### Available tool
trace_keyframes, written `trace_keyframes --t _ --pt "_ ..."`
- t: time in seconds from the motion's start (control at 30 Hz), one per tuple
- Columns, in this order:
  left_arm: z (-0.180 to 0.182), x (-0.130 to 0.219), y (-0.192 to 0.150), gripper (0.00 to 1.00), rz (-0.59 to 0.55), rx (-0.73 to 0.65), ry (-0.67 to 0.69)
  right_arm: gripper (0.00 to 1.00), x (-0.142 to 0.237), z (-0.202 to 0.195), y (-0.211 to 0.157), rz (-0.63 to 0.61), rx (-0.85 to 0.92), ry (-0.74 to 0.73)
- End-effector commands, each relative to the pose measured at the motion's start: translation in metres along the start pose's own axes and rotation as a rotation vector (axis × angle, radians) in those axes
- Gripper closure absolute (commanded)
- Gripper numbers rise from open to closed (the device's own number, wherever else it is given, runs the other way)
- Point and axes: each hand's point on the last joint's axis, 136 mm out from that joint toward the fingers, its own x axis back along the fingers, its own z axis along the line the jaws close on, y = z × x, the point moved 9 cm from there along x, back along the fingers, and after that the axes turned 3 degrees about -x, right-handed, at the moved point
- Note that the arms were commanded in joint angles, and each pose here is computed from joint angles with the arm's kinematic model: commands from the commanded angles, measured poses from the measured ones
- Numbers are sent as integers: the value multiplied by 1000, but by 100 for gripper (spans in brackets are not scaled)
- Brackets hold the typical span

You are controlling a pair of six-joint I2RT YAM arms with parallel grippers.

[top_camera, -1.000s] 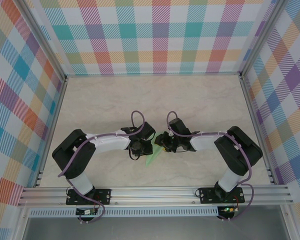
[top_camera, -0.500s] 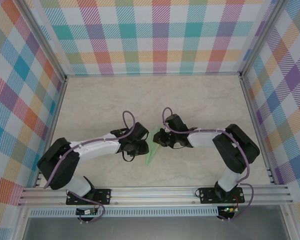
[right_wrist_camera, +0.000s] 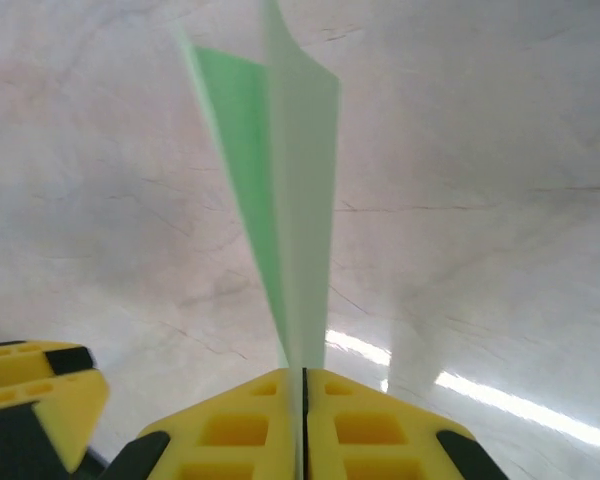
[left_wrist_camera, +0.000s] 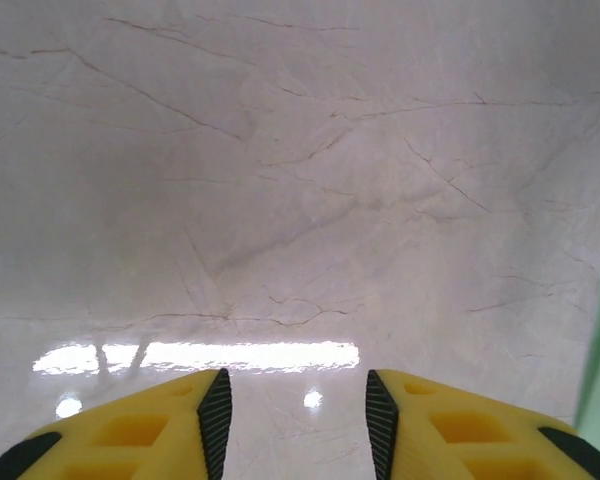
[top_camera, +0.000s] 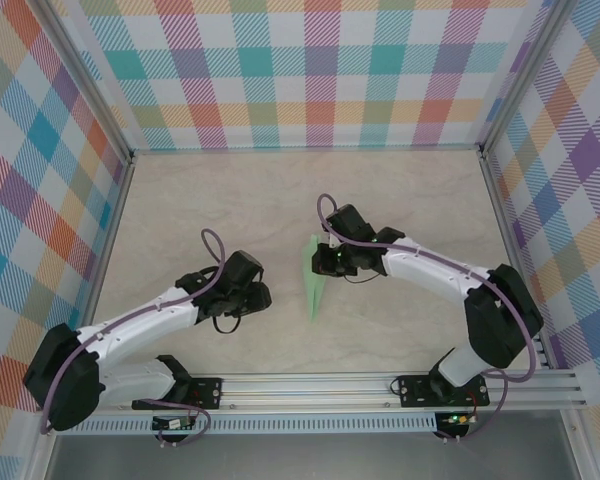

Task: Fold a paper plane with a square sheet of paper (pick it up from the middle)
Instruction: Turn over the paper at the center of the table.

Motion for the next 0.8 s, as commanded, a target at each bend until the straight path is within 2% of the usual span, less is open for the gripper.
trace_keyframes --t 0.0,0.1,0.4,0.63,0.77 --pt "13 3 -3 54 -12 43 10 91 24 -17 -15 42 60 -271" --pt "17 0 -5 51 -5 59 -17 92 34 -23 -19 30 60 -382" --pt "16 -1 -2 48 0 71 -63 91 42 -27 -16 -1 68 -521" --pt "21 0 5 47 -30 130 -56 92 19 -13 -3 18 151 -681" --pt "29 2 2 46 -47 164 -54 93 0 1 0 28 230 -826"
